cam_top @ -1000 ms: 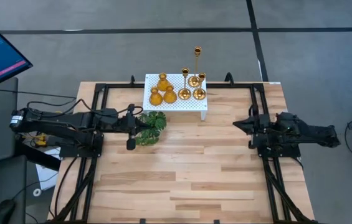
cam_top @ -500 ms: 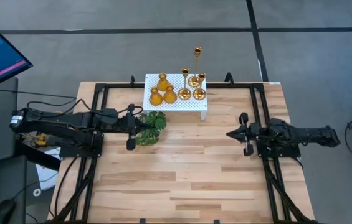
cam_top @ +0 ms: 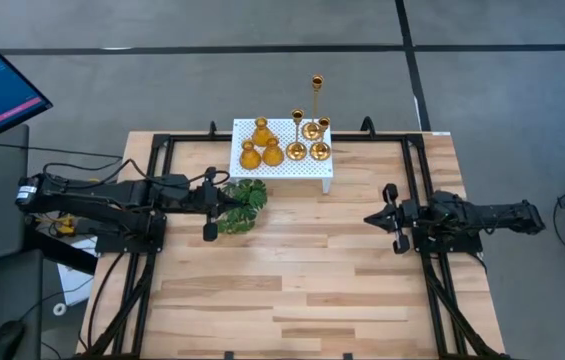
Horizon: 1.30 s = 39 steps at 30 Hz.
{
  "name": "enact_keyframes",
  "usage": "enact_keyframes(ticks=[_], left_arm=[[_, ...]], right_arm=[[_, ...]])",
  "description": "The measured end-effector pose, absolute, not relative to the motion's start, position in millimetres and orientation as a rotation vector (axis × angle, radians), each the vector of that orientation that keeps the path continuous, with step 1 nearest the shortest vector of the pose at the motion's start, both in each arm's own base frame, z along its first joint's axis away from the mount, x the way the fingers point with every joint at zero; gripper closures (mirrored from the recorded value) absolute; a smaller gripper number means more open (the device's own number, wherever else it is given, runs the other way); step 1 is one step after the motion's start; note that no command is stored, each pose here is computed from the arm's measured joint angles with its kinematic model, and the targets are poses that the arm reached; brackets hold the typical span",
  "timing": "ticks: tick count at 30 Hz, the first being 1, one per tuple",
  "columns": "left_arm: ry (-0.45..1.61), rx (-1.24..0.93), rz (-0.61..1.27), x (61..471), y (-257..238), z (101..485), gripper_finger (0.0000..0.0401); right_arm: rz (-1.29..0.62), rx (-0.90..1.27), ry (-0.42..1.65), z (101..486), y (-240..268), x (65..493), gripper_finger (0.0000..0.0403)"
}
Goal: Pick & Place candle stick holders
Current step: Return to Home Position
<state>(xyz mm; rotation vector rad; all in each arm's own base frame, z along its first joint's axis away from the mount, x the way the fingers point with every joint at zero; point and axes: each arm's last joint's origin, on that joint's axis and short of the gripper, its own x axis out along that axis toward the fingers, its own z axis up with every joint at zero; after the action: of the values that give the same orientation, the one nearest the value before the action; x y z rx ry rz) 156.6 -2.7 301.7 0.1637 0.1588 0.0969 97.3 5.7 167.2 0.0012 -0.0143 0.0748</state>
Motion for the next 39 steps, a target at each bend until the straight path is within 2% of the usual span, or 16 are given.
enact_keyframes(ticks=[39], left_arm=[[0.149, 0.101, 0.104, 156.7, -2.7, 302.3, 0.0393]], right_arm=[[0.074, 0.001, -0.012, 166.8, 5.7, 97.4, 0.0403]])
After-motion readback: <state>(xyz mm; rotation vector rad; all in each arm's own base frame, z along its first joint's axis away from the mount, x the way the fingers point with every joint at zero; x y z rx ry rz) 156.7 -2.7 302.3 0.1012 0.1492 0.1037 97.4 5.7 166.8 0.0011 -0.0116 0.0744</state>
